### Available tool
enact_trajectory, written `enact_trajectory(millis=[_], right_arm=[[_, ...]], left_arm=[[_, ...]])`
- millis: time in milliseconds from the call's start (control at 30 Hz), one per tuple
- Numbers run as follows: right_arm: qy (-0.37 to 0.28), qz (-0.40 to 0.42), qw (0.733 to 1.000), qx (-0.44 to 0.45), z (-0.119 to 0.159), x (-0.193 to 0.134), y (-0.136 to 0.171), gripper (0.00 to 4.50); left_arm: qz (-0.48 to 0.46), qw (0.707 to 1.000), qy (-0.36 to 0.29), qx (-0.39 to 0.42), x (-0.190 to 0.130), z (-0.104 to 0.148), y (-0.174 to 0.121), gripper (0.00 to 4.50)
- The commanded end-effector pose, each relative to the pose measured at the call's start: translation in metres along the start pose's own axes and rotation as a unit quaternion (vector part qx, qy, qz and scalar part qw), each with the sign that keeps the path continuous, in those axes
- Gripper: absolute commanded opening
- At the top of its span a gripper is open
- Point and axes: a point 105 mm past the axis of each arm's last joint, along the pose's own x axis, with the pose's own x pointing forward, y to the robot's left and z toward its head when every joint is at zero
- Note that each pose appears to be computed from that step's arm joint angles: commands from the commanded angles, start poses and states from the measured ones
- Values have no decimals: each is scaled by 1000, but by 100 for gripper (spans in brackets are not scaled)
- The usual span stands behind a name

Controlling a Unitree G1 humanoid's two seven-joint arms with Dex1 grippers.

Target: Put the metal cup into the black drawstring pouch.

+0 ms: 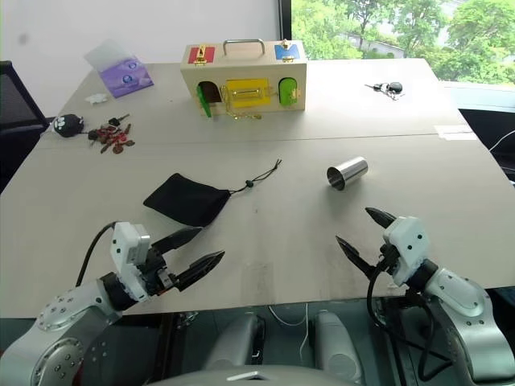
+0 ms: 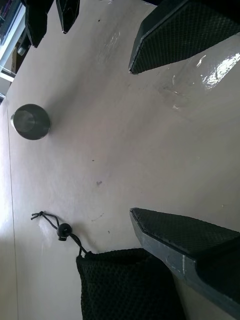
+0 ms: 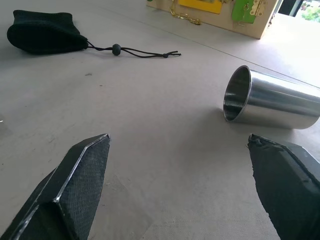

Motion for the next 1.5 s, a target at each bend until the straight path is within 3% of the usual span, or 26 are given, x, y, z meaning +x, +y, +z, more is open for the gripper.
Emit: enact_trajectory(millis=[33, 300, 367, 500, 633, 733, 900, 1033, 1133, 1267, 1367, 1400, 1500], right_arm=[[-45, 11, 999, -19, 20, 4, 0, 450], [-123, 155, 979, -42, 57, 16, 28, 450], [-123, 176, 976, -45, 59, 17, 32, 450], [-118, 207, 970, -58, 63, 16, 38, 450], [-122, 196, 971, -55, 66, 21, 38, 450], [-126, 184, 973, -52, 68, 23, 36, 450], [-121, 175, 976, -56, 66, 26, 33, 450], [-122, 167, 977, -58, 67, 28, 33, 450], [-124, 164, 977, -57, 69, 29, 35, 450], [-119, 141, 981, -51, 68, 32, 31, 450], [-114, 77, 988, -75, 68, 40, 18, 450], [-100, 61, 991, -70, 66, 44, 14, 450], [-51, 22, 994, -89, 61, 55, 6, 450]], left_arm=[[11, 999, -25, 24, -1, 18, 1, 444], [120, 989, -43, 70, 15, 55, 17, 444], [160, 981, -2, 106, 19, 56, 26, 444], [254, 939, 106, 206, 21, 56, 48, 444], [255, 907, 145, 303, 37, 63, 50, 444], [275, 885, 181, 329, 43, 58, 59, 444], [256, 887, 199, 327, 62, 52, 56, 444], [271, 878, 234, 317, 63, 27, 72, 444], [266, 872, 246, 330, 62, 26, 74, 362], [257, 875, 232, 339, 63, 35, 74, 169], [254, 892, 219, 304, 61, 42, 78, 24], [242, 906, 211, 275, 61, 44, 78, 6], [204, 942, 184, 192, 58, 52, 79, 6]])
